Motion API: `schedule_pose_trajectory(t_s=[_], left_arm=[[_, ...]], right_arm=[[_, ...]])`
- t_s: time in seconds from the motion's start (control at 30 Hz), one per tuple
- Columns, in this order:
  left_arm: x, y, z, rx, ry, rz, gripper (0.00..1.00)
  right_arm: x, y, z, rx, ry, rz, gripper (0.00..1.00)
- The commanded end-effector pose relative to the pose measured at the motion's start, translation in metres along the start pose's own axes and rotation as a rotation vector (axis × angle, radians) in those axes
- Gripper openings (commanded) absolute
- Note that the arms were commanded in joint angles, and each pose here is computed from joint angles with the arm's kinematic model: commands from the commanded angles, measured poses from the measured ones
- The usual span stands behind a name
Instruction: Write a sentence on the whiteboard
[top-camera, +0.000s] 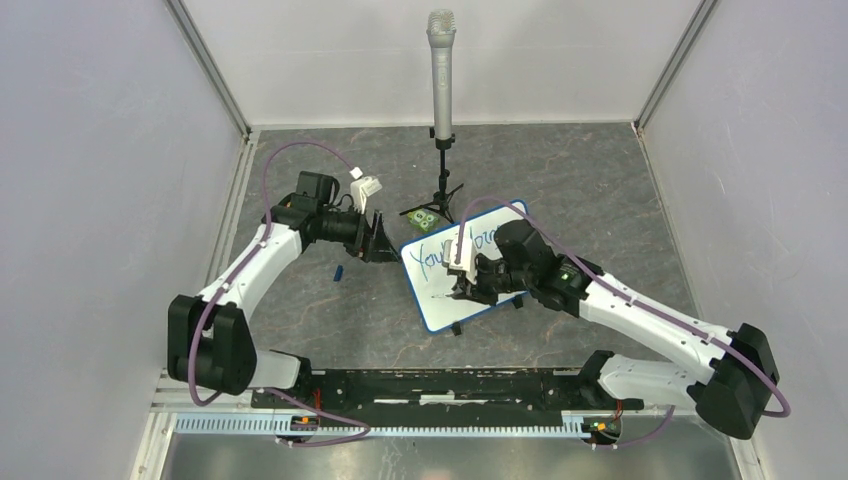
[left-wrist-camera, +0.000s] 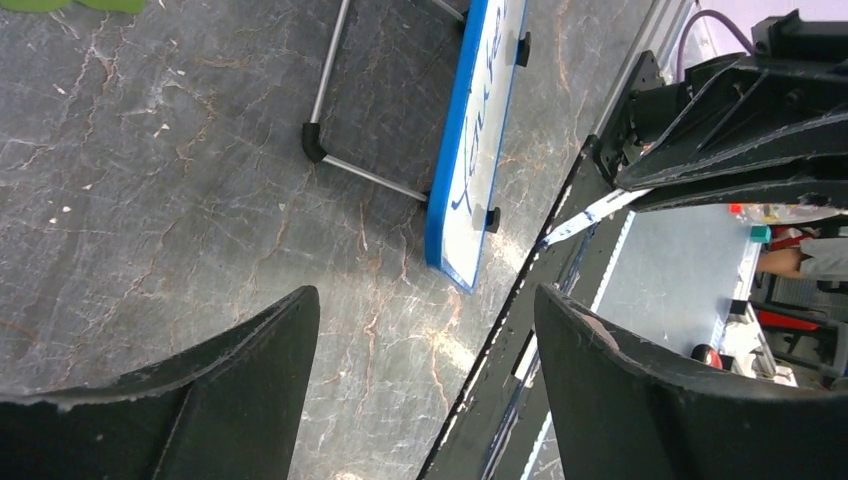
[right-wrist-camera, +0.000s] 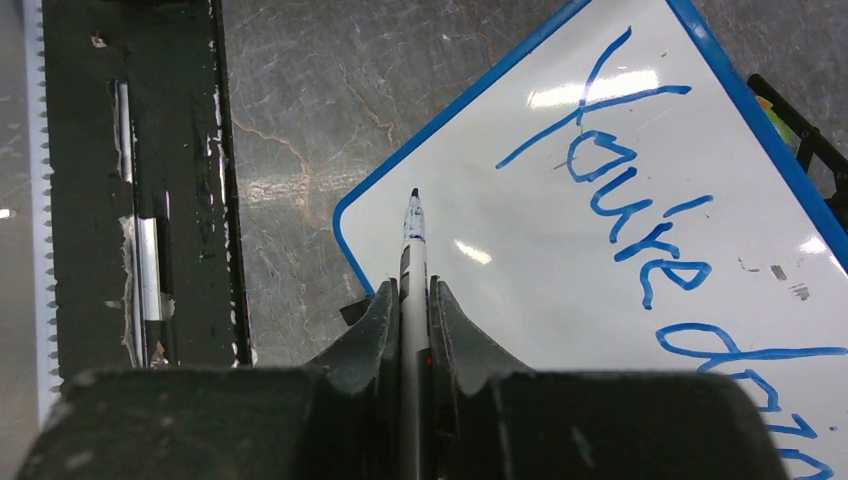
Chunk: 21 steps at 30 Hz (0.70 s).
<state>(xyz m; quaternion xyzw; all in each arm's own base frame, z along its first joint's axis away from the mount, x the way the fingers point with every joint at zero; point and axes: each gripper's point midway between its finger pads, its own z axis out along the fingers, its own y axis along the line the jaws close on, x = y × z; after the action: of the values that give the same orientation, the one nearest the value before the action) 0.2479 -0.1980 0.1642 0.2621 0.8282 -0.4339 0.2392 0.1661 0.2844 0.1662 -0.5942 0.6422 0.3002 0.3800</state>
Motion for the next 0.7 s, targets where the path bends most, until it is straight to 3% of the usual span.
schedule_pose_trajectory(t_s=[0.0, 0.23, 0.67], left_arm=[[-0.009, -0.007, 0.004, 0.062, -0.025, -0.019, 0.82], [-0.012, -0.006, 0.014, 0.087, -0.016, -0.021, 0.71], [-0.012, -0.006, 0.028, 0.098, 0.023, -0.023, 0.36]], right_arm=[[0.0, -0.011, 0.003, 0.074, 0.001, -0.035, 0.0], [0.014, -0.014, 0.001, 0.102, 0.046, -0.049, 0.0], [0.014, -0.021, 0.006, 0.141, 0.066, -0.062, 0.0]])
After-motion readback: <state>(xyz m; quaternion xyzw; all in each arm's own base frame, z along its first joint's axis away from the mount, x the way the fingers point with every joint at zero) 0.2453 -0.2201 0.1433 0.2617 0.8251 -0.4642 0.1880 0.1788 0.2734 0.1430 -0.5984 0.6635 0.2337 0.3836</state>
